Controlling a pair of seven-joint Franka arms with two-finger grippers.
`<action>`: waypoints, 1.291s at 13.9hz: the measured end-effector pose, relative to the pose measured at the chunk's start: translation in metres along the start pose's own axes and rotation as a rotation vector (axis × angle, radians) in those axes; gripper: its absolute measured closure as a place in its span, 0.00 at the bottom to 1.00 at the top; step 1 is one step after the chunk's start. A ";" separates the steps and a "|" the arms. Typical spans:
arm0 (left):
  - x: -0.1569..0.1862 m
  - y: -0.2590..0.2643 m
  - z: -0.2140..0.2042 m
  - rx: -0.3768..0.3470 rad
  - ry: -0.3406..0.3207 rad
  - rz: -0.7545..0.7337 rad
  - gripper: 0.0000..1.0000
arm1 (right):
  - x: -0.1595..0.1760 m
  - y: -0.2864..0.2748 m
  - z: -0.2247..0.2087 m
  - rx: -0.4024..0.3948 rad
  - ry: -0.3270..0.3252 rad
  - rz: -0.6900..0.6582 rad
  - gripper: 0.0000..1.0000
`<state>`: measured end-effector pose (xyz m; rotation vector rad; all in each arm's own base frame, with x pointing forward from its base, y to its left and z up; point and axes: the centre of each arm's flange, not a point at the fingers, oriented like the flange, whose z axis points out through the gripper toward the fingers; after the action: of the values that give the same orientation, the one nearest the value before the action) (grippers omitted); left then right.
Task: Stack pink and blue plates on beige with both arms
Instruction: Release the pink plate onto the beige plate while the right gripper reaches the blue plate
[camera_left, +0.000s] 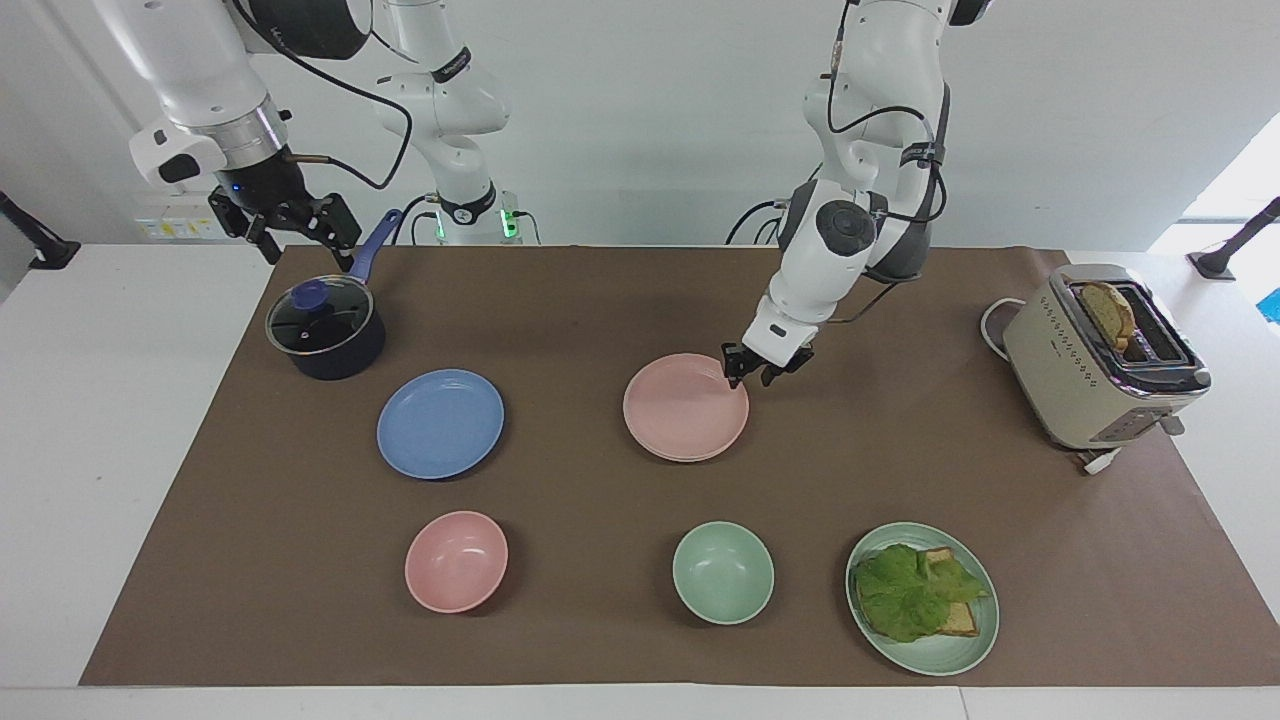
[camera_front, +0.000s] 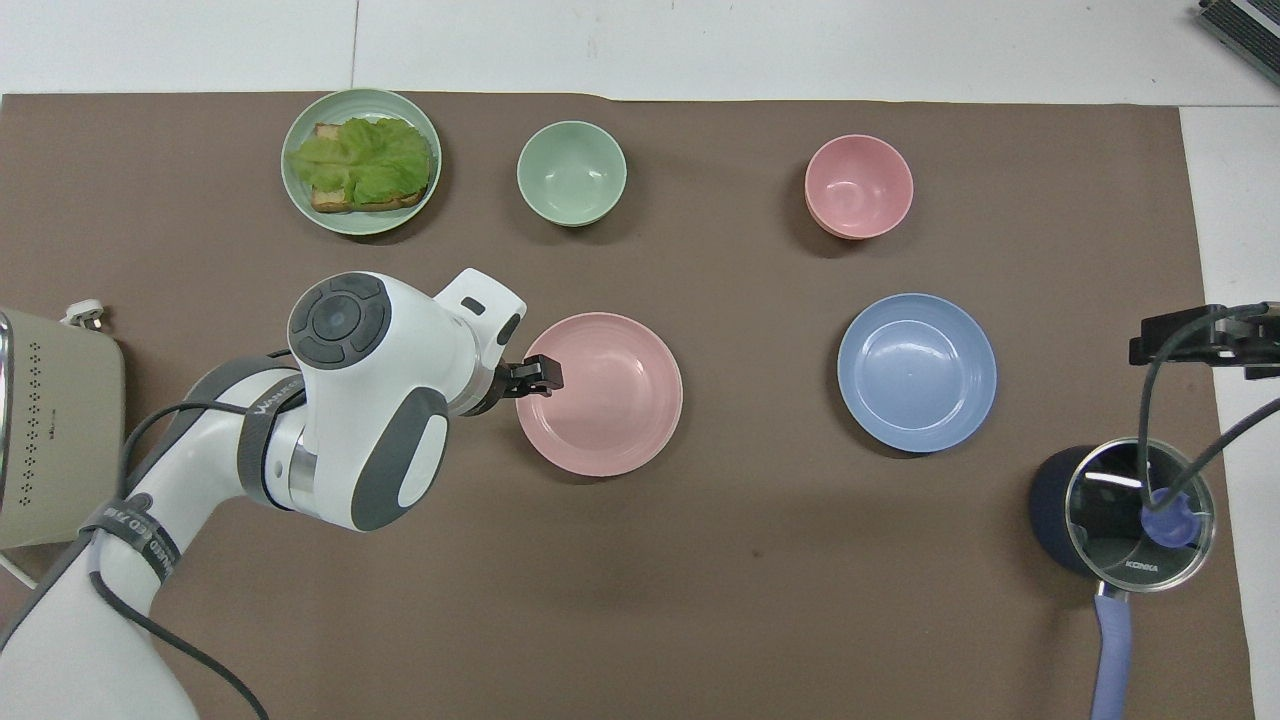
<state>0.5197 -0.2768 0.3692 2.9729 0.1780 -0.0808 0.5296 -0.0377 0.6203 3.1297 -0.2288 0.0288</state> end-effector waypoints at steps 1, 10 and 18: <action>0.004 -0.006 -0.001 0.003 0.002 -0.010 0.00 | 0.000 0.000 0.000 0.000 0.004 0.000 0.00; 0.072 -0.155 -0.083 0.083 0.007 0.037 0.00 | 0.032 -0.011 0.130 -0.008 -0.025 -0.048 0.00; 0.067 -0.218 -0.150 0.091 0.033 0.061 0.00 | 0.049 -0.012 0.271 -0.018 -0.016 -0.079 0.00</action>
<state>0.5664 -0.0305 0.4785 3.0692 0.0898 -0.0326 0.5849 -0.0347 0.3501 3.1194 -0.1050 0.0022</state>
